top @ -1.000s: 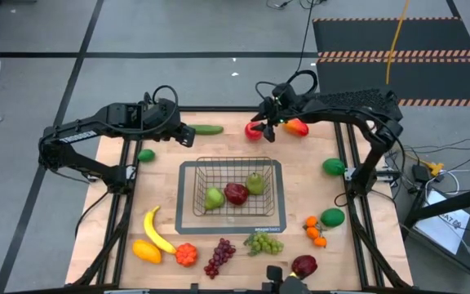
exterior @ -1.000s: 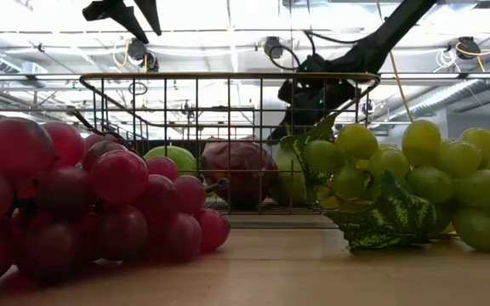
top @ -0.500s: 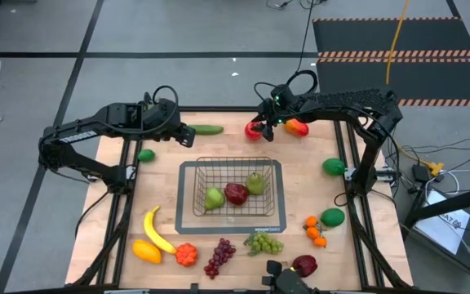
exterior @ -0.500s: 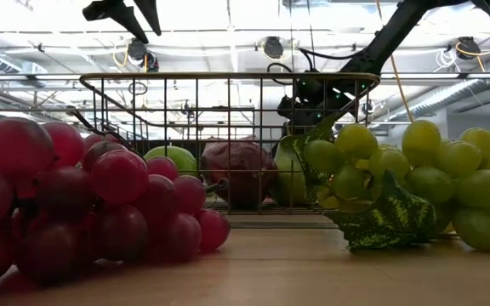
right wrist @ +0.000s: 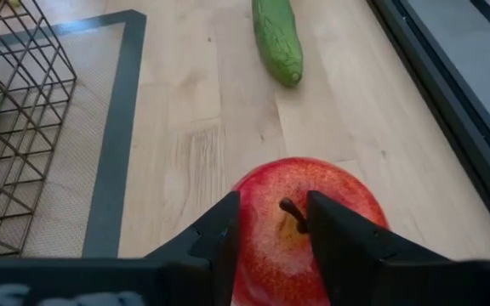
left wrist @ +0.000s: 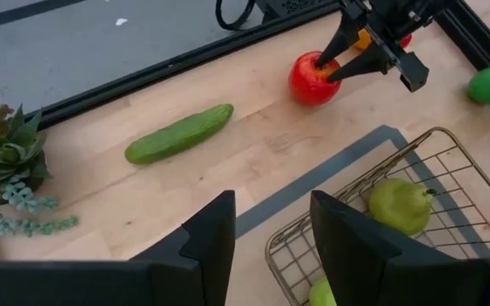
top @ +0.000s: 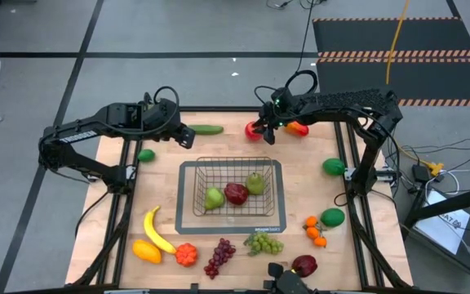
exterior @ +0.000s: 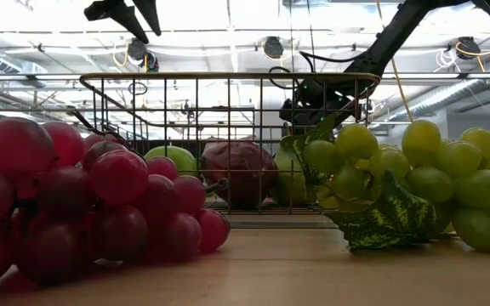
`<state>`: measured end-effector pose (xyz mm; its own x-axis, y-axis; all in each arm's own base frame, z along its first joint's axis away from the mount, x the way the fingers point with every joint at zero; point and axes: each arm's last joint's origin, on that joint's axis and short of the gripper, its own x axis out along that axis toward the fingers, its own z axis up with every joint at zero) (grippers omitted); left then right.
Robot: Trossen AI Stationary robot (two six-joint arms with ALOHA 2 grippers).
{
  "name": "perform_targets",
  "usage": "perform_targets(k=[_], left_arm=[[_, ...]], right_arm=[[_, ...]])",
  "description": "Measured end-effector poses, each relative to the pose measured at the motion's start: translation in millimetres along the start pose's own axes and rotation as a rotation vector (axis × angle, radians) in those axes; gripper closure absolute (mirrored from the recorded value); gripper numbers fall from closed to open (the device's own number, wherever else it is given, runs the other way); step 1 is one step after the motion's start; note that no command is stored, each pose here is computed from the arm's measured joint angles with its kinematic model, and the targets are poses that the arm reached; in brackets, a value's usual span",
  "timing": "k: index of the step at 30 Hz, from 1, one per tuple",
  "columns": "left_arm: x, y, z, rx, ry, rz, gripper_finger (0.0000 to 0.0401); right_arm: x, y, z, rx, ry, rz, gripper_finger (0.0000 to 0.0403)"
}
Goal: Build produce basket
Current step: Put the red apple into the gold wire basket
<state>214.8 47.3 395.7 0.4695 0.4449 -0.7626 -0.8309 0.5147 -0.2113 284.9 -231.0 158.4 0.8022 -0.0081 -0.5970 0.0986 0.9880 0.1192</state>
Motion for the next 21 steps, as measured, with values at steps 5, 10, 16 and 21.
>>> perform_targets(k=[5,10,16,21], left_arm=[[0.0,0.0,0.0,0.000,0.000,0.000,0.0247],[0.0,0.0,0.0,0.000,0.000,0.000,0.0249],[0.0,0.0,0.0,0.000,0.000,0.000,0.0248],[0.0,-0.1,-0.2,0.012,0.005,-0.005,0.0247]], right_arm=[[0.0,-0.2,0.5,-0.003,-0.005,-0.003,0.0303],[0.0,-0.2,0.3,-0.003,-0.004,-0.005,0.0341],[1.0,0.3,0.8,-0.006,0.006,-0.038,0.0392],[1.5,3.6,4.4,0.056,-0.009,-0.051,0.0395]])
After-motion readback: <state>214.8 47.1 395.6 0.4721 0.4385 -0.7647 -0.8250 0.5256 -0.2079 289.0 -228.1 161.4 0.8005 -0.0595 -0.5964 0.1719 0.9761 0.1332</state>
